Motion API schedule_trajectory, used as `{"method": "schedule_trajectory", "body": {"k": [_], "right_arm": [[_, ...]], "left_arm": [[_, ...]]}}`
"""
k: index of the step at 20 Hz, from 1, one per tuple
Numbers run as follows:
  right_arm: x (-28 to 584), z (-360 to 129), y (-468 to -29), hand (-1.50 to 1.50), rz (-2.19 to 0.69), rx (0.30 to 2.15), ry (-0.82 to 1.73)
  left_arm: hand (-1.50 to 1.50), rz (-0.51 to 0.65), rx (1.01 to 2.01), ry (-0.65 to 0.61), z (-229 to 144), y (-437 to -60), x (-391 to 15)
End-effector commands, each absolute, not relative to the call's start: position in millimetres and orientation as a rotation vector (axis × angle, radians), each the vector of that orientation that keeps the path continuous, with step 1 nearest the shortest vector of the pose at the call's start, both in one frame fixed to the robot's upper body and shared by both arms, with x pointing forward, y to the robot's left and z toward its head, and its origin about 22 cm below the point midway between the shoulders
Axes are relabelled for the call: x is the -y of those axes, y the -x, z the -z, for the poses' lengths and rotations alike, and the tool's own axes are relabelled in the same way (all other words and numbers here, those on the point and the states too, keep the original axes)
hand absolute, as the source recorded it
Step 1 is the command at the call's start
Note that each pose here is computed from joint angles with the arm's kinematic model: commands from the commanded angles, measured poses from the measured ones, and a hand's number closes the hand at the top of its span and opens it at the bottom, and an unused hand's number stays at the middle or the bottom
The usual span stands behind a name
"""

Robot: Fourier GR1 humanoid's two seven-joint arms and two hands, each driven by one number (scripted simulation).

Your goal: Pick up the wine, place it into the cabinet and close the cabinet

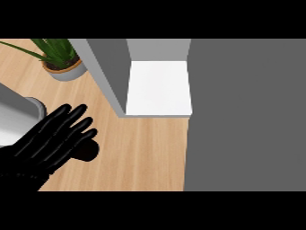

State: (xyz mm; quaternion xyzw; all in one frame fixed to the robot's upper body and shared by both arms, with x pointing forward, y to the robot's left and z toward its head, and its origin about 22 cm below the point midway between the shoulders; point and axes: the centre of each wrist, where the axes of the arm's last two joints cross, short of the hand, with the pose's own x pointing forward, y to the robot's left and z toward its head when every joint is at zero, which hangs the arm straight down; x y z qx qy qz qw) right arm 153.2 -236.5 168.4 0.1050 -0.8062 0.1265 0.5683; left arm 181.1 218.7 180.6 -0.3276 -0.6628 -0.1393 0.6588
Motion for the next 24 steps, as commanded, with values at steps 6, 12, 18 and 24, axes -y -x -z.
{"method": "schedule_trajectory", "body": {"k": [6, 12, 18, 24], "right_arm": [[238.5, -189.6, -143.5, -1.50, -0.266, 1.918, -0.275], [234.4, -201.6, -125.2, -1.50, -0.277, 1.936, -0.258], [227.3, -206.0, -129.7, -1.50, -0.274, 1.932, -0.250], [232.0, -205.3, -126.3, -1.50, -0.282, 1.952, -0.256]], "left_arm": [[-1.50, 0.292, 1.546, 0.717, -206.4, -184.3, -231.7], [-1.50, 0.294, 1.587, 0.658, -231.2, -181.2, -249.7], [-1.50, 0.256, 1.586, 0.603, -210.0, -207.0, -269.0], [-1.50, 0.226, 1.571, 0.571, -215.3, -223.6, -302.7]]}}
